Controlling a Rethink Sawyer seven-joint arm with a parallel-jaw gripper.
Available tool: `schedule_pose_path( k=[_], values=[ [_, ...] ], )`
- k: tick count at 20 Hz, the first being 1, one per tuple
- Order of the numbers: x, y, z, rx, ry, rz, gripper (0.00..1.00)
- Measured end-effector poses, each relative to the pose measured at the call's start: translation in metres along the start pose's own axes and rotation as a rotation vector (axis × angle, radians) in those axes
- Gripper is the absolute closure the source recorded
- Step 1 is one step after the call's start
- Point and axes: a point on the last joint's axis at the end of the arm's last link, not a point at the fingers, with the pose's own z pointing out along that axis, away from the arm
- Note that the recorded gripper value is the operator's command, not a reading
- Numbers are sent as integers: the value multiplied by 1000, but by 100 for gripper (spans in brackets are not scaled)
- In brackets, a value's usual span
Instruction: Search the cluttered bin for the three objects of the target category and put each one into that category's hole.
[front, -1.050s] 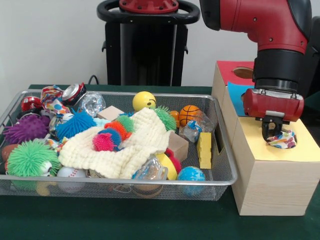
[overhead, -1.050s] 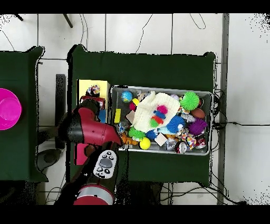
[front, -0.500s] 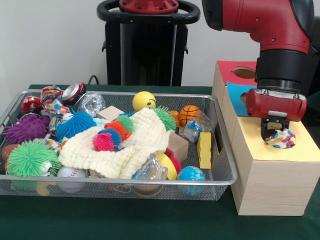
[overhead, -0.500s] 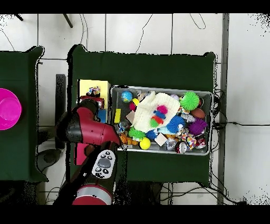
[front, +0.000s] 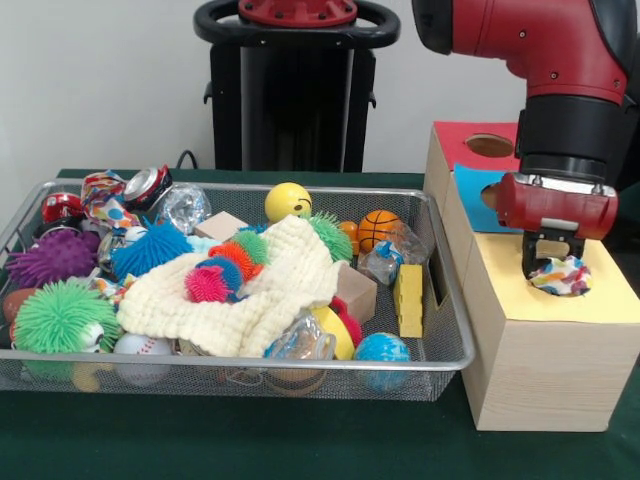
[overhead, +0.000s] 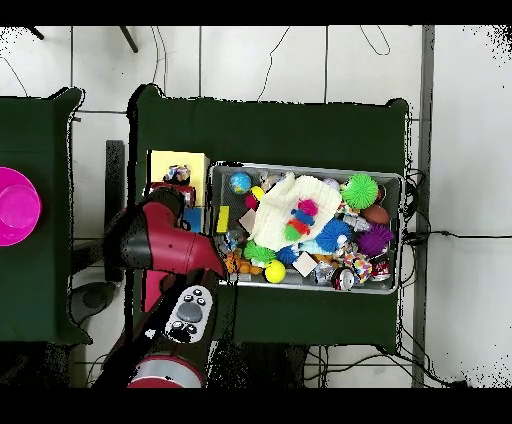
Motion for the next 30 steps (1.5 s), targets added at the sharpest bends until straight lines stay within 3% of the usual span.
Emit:
schedule_pose_path(
  k=[3,4,30],
  values=[
    [-1,3,-5,2,36,-3,0],
    [-1,0,-7,7,59,-6,100],
    [-4,-2,-16,26,77,-21,100]
  ],
)
